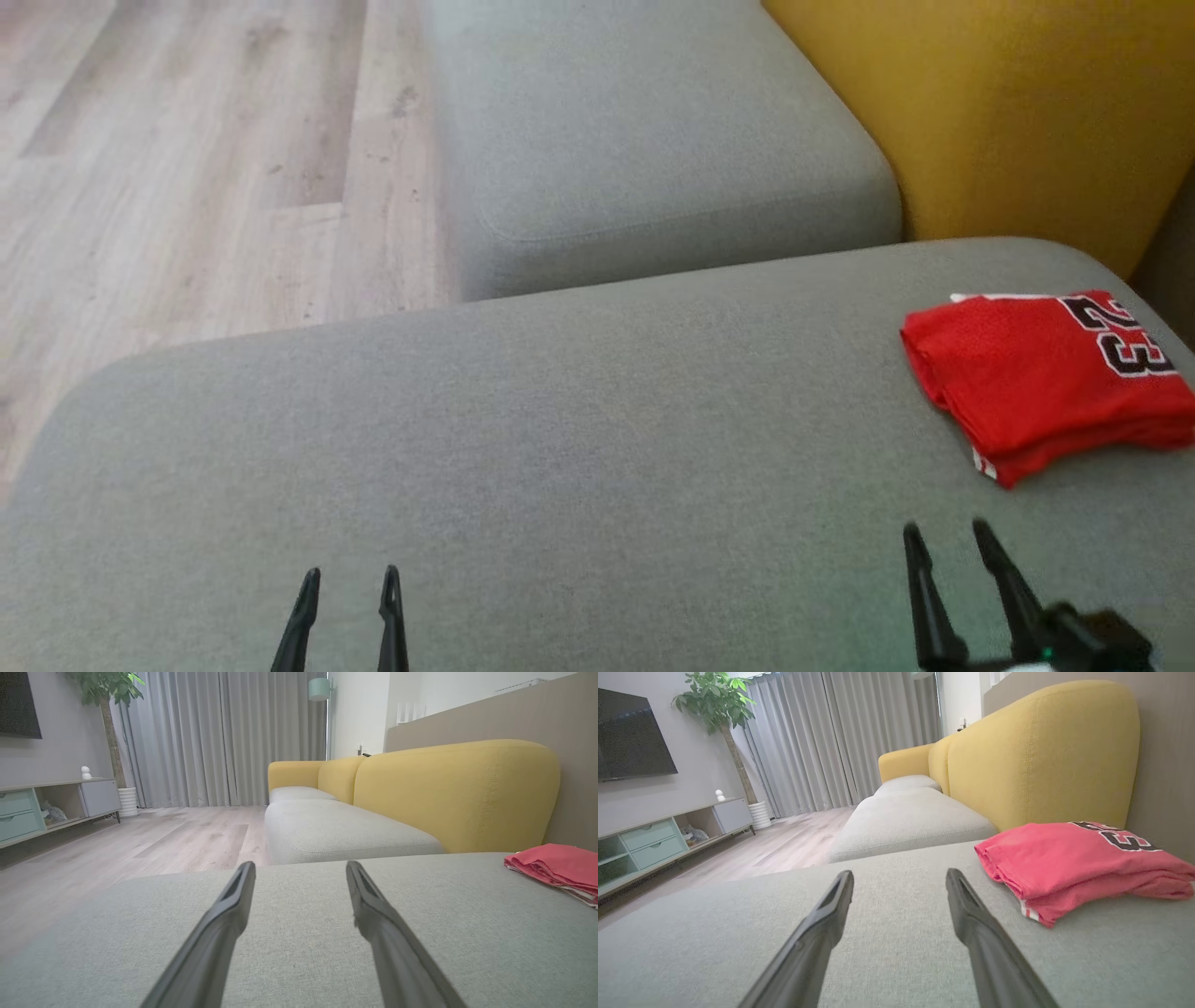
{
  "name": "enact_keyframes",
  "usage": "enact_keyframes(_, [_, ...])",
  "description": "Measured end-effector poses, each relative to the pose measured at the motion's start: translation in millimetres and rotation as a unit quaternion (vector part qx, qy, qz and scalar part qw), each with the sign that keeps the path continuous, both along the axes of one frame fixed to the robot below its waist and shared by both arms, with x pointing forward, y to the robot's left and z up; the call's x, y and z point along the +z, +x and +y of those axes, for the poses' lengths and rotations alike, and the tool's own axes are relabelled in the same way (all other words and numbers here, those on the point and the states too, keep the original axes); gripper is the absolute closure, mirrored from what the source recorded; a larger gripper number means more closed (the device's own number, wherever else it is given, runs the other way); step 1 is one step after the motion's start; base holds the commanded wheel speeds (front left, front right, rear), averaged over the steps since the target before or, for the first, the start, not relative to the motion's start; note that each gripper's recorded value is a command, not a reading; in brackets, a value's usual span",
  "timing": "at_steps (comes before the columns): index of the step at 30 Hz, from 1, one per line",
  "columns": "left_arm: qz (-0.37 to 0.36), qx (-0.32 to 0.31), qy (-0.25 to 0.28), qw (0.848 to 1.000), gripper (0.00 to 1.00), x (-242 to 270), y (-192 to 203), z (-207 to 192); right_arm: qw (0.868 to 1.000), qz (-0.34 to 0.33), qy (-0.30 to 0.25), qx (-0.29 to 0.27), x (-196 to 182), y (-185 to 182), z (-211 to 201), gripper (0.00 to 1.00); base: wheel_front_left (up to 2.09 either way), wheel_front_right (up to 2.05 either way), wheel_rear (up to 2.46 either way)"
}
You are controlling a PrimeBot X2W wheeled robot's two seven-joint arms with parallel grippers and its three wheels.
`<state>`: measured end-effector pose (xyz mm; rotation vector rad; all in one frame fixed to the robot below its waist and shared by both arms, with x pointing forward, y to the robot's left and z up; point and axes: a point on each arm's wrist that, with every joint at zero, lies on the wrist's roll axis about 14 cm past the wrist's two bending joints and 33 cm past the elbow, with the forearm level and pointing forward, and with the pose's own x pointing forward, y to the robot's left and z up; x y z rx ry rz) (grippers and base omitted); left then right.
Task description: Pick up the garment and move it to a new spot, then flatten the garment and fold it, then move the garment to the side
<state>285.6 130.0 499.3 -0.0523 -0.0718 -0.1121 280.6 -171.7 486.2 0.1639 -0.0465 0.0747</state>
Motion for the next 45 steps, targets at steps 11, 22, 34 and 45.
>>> enact_keyframes(11, [-0.009,0.019,0.004,1.000,0.00,3,-4,10,1.000,-0.001,0.005,-0.006,0,-6,0,0.00,0.00,0.00,0.00])
enact_keyframes(22, [0.054,0.021,0.011,0.998,1.00,-35,-18,13,0.999,0.047,0.009,-0.014,-31,-18,-3,1.00,0.00,0.00,0.00])
enact_keyframes(34, [0.095,0.034,-0.057,0.993,1.00,-49,-18,18,0.994,0.080,0.071,-0.031,-45,-20,-8,1.00,0.00,0.00,0.00])
enact_keyframes(45, [0.115,0.044,-0.123,0.985,1.00,-53,-9,22,0.987,0.083,0.130,-0.043,-41,-8,-13,1.00,0.00,0.00,0.00])
